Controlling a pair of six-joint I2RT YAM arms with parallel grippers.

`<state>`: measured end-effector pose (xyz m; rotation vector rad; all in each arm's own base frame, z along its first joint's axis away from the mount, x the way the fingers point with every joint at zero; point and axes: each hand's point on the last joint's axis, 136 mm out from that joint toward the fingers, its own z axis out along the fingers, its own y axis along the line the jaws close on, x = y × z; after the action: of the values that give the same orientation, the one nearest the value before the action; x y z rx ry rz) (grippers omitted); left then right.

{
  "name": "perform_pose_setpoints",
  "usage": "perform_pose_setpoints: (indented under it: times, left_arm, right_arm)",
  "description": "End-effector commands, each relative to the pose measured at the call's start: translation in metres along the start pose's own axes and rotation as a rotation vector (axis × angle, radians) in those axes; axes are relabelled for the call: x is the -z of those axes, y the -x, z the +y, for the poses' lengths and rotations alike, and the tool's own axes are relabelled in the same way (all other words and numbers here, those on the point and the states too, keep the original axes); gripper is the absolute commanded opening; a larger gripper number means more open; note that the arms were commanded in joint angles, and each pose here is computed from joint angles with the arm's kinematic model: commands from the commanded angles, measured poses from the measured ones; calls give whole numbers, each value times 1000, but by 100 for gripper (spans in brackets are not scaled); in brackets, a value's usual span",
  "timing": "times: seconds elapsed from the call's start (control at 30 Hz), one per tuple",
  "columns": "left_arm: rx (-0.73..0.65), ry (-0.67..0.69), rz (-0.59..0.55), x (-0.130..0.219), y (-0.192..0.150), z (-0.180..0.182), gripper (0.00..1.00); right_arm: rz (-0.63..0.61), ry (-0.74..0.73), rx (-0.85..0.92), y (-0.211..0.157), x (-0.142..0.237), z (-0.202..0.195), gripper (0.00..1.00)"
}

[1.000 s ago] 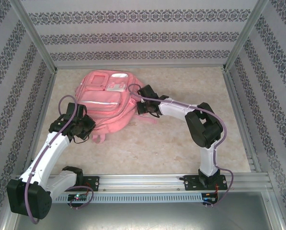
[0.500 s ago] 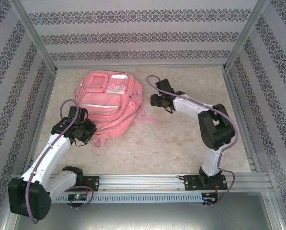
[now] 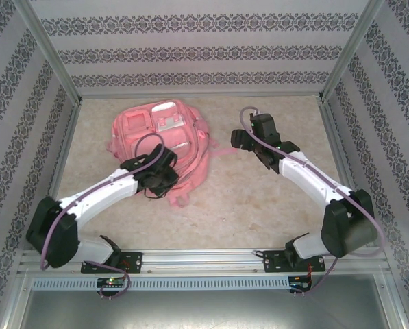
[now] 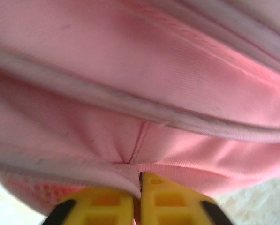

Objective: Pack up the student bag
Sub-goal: Rotate the student bag at the top-center of the table, then reset both arms

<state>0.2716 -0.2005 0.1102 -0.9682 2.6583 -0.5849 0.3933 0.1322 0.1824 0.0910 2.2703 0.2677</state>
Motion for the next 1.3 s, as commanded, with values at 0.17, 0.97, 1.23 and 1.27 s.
perform_pose_setpoints:
  times: [0.17,0.97,1.23,1.27]
  left_arm:
    - [-204,-44,-119,32,15,-47,100]
    - [-264,524,-778,75,251,168,99]
    - [-375,353,-895,38,280,145,100]
    - [-405,331,-882,30,279,142,100]
  right_arm:
    - [-98,62,-114,11,27,-25,98]
    - [-231,-382,211,-13,-11,-127,98]
    - [-312,-362,237,-19,-34,-143,98]
    - [-308,-345,211,-23,-31,-147,98]
